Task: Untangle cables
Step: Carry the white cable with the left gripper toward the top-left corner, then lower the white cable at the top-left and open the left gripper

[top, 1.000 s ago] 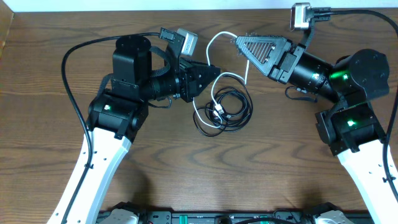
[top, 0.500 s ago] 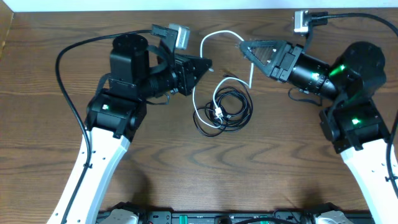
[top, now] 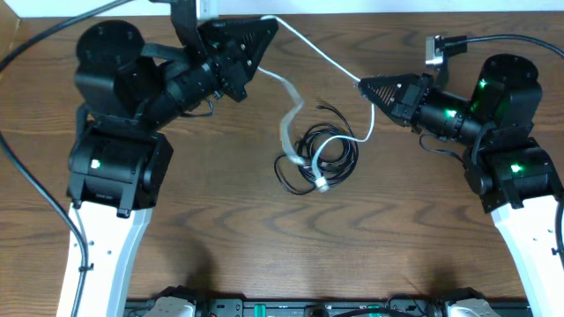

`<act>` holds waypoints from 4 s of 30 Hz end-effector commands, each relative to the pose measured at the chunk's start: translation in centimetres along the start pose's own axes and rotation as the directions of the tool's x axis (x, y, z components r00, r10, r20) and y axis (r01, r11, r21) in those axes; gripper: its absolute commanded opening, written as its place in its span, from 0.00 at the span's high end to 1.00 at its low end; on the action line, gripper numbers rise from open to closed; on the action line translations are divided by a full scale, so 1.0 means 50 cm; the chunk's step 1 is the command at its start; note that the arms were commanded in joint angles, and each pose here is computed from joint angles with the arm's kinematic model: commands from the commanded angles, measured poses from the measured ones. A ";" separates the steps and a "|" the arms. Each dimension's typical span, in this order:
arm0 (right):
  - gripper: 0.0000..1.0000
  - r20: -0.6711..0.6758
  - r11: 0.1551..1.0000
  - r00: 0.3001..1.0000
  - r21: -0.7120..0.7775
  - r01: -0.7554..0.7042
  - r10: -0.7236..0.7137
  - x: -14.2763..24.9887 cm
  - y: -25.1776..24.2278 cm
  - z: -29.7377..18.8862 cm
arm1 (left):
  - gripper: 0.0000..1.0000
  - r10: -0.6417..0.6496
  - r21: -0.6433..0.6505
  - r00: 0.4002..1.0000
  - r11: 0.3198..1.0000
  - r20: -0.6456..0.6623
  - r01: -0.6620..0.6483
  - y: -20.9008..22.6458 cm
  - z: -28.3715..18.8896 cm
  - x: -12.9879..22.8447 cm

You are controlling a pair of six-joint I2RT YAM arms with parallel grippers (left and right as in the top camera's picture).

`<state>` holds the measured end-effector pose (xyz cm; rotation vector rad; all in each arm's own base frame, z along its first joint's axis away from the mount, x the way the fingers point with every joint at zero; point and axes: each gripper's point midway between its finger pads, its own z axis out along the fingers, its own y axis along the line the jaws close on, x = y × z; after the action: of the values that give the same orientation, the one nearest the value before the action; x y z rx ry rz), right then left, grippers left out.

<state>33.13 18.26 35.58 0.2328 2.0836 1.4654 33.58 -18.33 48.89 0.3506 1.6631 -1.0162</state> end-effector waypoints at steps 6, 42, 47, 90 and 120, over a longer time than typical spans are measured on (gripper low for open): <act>0.75 0.029 0.998 0.998 0.047 0.052 -0.053 -0.012 -0.017 -0.006 | 0.93 -0.018 0.044 0.992 0.999 0.123 0.012 -0.040 -0.020 -0.075; 0.56 -0.037 0.985 0.995 0.141 0.095 -0.091 0.021 -0.067 -0.011 | 0.93 -0.205 -0.326 0.946 0.902 0.250 0.281 0.373 0.113 -0.155; 0.55 -0.016 0.974 0.996 0.207 0.092 -0.091 0.018 -0.091 -0.008 | 0.93 -0.168 -0.366 0.936 0.887 0.308 0.280 0.454 0.139 -0.171; 0.57 -0.007 0.690 0.997 0.722 -0.050 0.080 0.033 -0.397 -0.016 | 0.83 -0.049 -0.781 0.927 0.523 0.372 0.341 1.159 -0.183 0.044; 0.55 -0.066 0.661 0.993 0.750 -0.013 0.094 0.058 -0.410 -0.031 | 0.38 -0.156 -0.641 0.981 0.766 -0.117 0.045 0.993 0.096 0.231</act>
<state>33.36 10.54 16.32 0.6039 2.6841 0.5713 65.87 6.98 13.86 -0.2577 2.1082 -0.5093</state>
